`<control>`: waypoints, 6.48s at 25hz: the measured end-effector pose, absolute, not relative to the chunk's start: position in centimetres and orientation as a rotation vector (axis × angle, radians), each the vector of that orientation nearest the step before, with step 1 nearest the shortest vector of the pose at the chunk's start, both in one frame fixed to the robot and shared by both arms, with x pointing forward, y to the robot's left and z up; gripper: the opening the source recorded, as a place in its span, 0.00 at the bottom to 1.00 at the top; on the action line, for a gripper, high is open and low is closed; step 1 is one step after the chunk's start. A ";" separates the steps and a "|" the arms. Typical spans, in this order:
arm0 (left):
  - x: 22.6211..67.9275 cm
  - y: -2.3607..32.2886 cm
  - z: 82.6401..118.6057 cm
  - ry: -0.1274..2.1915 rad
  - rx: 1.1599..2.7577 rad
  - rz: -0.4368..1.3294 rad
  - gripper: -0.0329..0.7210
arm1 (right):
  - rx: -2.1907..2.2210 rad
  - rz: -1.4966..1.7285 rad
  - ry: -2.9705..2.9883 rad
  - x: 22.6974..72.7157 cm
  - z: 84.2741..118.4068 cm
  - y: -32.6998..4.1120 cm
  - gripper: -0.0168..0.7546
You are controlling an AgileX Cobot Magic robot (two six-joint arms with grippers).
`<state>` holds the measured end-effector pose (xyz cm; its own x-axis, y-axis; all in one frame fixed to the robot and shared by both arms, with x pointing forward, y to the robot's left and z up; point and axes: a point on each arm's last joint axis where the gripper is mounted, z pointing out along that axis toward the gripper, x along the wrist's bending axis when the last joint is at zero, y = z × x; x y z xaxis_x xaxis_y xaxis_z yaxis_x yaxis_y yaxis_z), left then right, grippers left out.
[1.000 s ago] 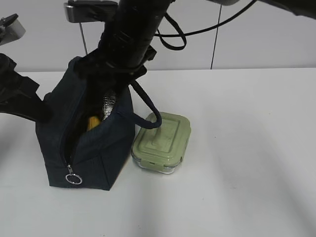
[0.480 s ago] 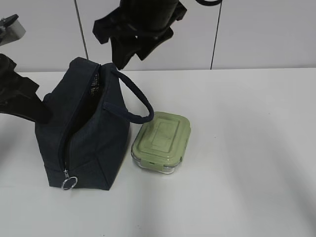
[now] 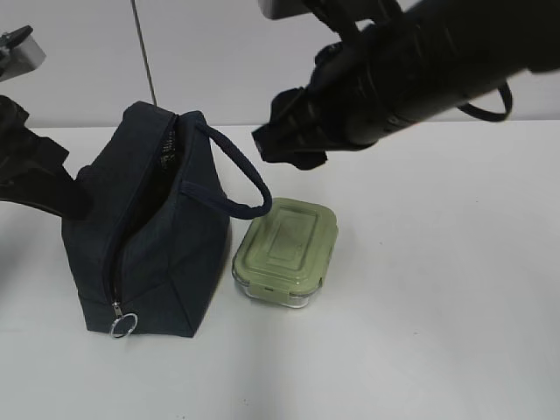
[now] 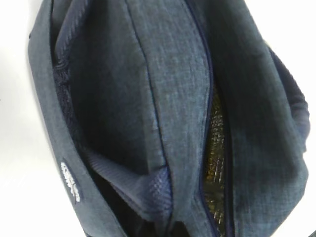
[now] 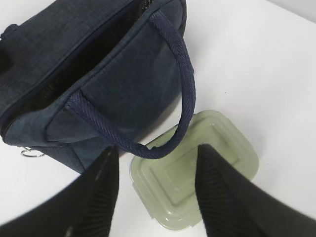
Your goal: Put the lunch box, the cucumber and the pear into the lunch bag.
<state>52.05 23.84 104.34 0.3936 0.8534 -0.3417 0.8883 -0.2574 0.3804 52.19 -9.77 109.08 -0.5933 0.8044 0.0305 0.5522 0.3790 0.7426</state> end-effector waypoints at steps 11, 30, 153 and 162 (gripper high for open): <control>52.1 23.8 104.3 1.486 2.143 -0.089 0.05 | 1.165 1.163 2.193 51.0 107.8 -10.8 0.53; 52.0 23.8 104.3 1.486 2.145 -0.095 0.05 | 2.166 1.522 1.975 57.9 99.0 -21.6 0.53; 52.1 24.1 104.2 1.484 2.165 -0.058 0.05 | 1.730 1.732 2.000 62.6 106.7 -22.7 0.41; 52.2 24.1 104.2 1.484 2.161 -0.045 0.05 | 1.548 1.901 2.144 60.8 107.6 -14.9 0.41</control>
<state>52.23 24.06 104.25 0.4012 0.8628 -0.3075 0.8799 -0.2697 0.3913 60.78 -14.92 107.63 -0.5431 0.5569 0.6285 0.6906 -0.1296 0.7116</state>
